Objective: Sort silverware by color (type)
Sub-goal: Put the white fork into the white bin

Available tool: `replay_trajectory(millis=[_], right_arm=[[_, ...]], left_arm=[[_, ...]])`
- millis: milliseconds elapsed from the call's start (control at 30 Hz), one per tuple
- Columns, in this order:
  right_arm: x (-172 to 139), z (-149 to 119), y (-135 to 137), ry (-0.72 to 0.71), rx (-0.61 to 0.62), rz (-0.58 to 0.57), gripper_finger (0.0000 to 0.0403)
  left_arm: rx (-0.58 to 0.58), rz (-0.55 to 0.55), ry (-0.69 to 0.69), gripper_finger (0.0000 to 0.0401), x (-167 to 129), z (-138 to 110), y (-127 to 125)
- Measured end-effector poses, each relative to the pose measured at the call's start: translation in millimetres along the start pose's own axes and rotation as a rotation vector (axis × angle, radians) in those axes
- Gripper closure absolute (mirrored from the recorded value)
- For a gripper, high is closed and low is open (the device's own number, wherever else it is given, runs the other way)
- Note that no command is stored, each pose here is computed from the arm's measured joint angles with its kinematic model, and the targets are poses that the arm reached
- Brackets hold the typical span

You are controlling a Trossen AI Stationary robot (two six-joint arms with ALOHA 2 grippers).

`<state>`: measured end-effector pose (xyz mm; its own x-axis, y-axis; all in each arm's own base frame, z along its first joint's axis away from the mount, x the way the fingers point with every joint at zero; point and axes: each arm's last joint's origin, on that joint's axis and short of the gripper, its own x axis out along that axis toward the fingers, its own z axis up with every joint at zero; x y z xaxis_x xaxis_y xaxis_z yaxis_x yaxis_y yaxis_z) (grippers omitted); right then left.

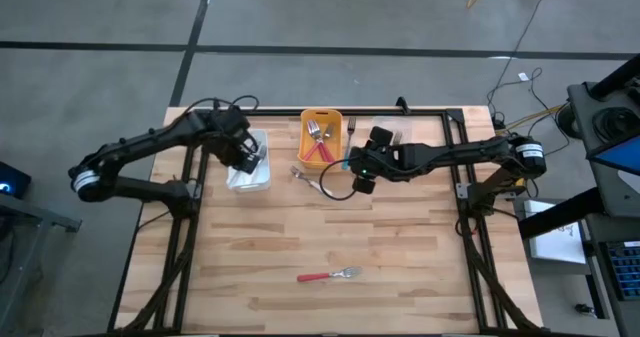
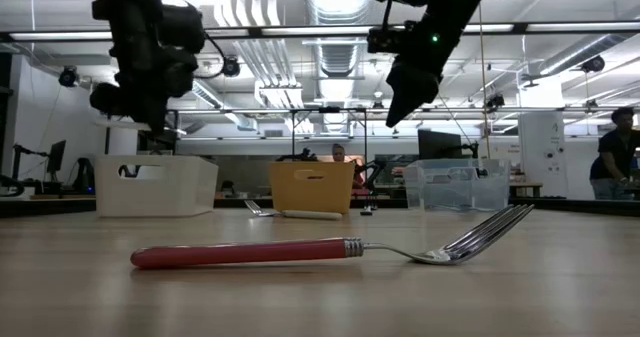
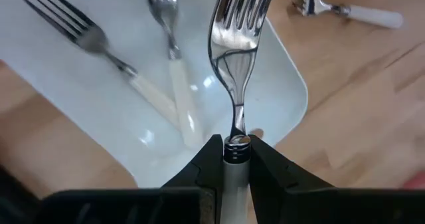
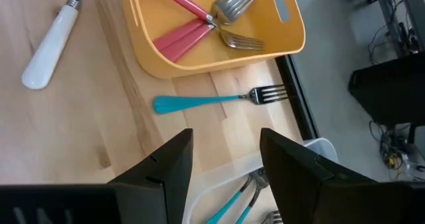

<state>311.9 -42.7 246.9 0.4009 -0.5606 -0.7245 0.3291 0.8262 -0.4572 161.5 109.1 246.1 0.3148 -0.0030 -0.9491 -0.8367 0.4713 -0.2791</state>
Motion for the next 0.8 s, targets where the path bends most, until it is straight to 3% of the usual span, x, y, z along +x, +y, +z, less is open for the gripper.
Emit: replay_trajectory(millis=[433,800], right_arm=[[0,1,0,-0.007,-0.011,-0.001,0.0236],[0,2,0,-0.019,-0.009,-0.001,0.0236]], left_arm=[[-0.11,0.027,0.213,0.0373,32,23,27],[-0.099,0.046,0.291,0.0373,52,36,39]])
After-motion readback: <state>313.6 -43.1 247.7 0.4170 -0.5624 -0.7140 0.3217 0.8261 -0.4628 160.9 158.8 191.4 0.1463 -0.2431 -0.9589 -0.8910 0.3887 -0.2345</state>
